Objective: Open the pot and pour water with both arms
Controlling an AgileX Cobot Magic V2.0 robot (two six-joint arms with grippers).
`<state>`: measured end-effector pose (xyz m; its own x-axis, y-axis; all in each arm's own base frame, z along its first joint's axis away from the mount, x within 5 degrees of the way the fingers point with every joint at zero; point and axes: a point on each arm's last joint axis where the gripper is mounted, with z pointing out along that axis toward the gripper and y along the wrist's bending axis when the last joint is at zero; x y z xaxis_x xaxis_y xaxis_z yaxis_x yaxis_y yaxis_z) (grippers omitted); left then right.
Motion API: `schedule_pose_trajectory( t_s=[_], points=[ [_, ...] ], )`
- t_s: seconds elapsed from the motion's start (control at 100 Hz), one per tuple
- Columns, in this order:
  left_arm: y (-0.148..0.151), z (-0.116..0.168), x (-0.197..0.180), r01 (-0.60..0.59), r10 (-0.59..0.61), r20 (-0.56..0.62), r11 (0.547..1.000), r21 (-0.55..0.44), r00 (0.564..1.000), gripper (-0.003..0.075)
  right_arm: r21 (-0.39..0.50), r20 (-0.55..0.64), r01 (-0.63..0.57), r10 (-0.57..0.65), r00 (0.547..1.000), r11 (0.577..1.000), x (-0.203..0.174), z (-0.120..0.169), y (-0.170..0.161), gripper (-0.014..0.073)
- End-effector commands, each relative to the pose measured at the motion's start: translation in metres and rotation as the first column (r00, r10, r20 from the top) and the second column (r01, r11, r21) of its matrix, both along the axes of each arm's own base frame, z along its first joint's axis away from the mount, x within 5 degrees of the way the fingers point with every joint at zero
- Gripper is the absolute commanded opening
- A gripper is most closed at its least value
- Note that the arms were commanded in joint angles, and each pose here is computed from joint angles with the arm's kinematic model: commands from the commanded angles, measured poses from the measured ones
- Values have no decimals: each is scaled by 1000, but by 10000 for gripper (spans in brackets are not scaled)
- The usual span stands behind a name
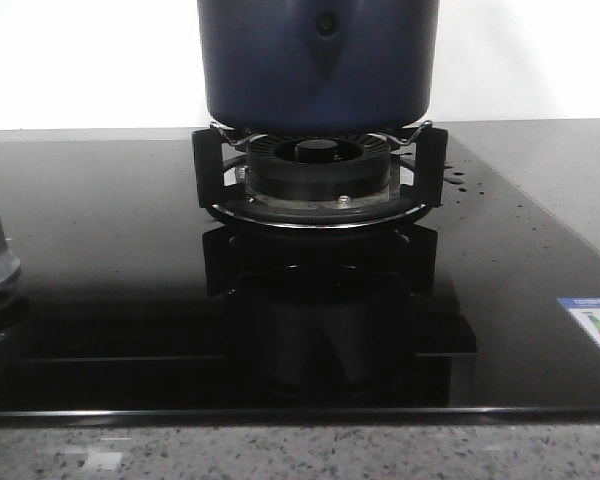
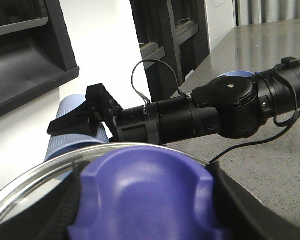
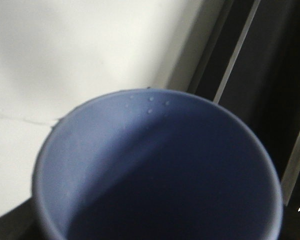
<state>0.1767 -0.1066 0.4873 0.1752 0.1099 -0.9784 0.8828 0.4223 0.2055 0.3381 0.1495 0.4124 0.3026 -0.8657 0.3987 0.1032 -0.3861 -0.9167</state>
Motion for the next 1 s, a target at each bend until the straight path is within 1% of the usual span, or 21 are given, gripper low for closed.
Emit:
schedule_pose_trajectory(
  t_s=[0.0, 0.08, 0.15, 0.22, 0.26, 0.33, 0.42, 0.47, 0.51, 0.54, 0.55, 0.59, 0.6, 0.61, 0.67, 0.68, 0.72, 0.75, 0.8, 0.85, 0.99],
  points=[
    [2, 20, -11, 4, 0, 31, 994, -111, 1000, 274, 112, 51, 69, -75, 996, 991, -10, 28, -12, 144],
    [2, 20, -11, 4, 0, 31, 994, -111, 1000, 274, 275, -26, 89, -85, 996, 957, -10, 26, -14, 144],
    [2, 20, -11, 4, 0, 31, 994, -111, 1000, 274, 468, -115, 150, -108, 987, 871, -13, 27, -17, 144],
    [2, 20, -11, 4, 0, 31, 994, -111, 1000, 274, 632, -208, 253, -155, 966, 732, -18, 29, -25, 144],
    [2, 20, -11, 4, 0, 31, 994, -111, 1000, 274, 713, -260, 305, -165, 951, 631, -21, 30, -31, 144],
    [2, 20, -11, 4, 0, 31, 994, -111, 1000, 274, 793, -338, 388, -190, 922, 469, -27, 33, -46, 144],
    [2, 19, -10, 3, 0, 29, 994, -111, 1000, 274, 836, -417, 455, -183, 890, 308, -34, 34, -68, 144],
    [2, 19, -10, 1, 2, 28, 994, -111, 1000, 274, 854, -435, 464, -166, 885, 235, -39, 33, -84, 144],
    [2, 19, -9, 0, 3, 27, 994, -112, 1000, 274, 869, -436, 456, -138, 889, 191, -44, 30, -94, 144],
    [2, 19, -9, -2, 5, 27, 994, -113, 1000, 274, 879, -440, 455, -125, 889, 142, -47, 27, -106, 144],
    [2, 19, -9, -2, 5, 27, 994, -113, 1000, 274, 885, -433, 446, -114, 894, 135, -48, 27, -107, 144],
    [2, 19, -8, -2, 5, 26, 994, -112, 1000, 274, 892, -436, 444, -101, 894, 80, -53, 19, -121, 144],
    [2, 19, -8, -2, 5, 26, 994, -112, 1000, 274, 899, -426, 433, -89, 900, 74, -54, 18, -123, 144],
    [2, 19, -8, -2, 5, 26, 994, -112, 1000, 274, 898, -432, 438, -91, 897, 53, -56, 14, -128, 144],
    [2, 19, -8, -2, 5, 26, 994, -112, 1000, 274, 913, -407, 407, -57, 912, -15, -63, 0, -144, 144],
    [2, 19, -8, -2, 5, 26, 994, -112, 1000, 274, 910, -414, 412, -59, 908, -37, -65, -5, -149, 144],
    [2, 19, -8, -2, 5, 26, 994, -112, 1000, 274, 914, -401, 397, -40, 915, -81, -70, -19, -158, 144],
    [2, 19, -8, -2, 5, 26, 994, -112, 1000, 274, 911, -398, 390, -39, 916, -132, -73, -30, -167, 144],
    [2, 19, -8, -2, 5, 26, 994, -112, 1000, 274, 903, -398, 385, -34, 917, -189, -78, -48, -177, 144],
    [2, 19, -8, -2, 5, 26, 994, -112, 1000, 274, 891, -411, 394, -31, 911, -225, -81, -67, -183, 144],
    [2, 18, -6, -3, 5, 18, 994, -113, 1000, 274, 833, -518, 494, -38, 854, -250, -88, -107, -186, 144]
  ],
)
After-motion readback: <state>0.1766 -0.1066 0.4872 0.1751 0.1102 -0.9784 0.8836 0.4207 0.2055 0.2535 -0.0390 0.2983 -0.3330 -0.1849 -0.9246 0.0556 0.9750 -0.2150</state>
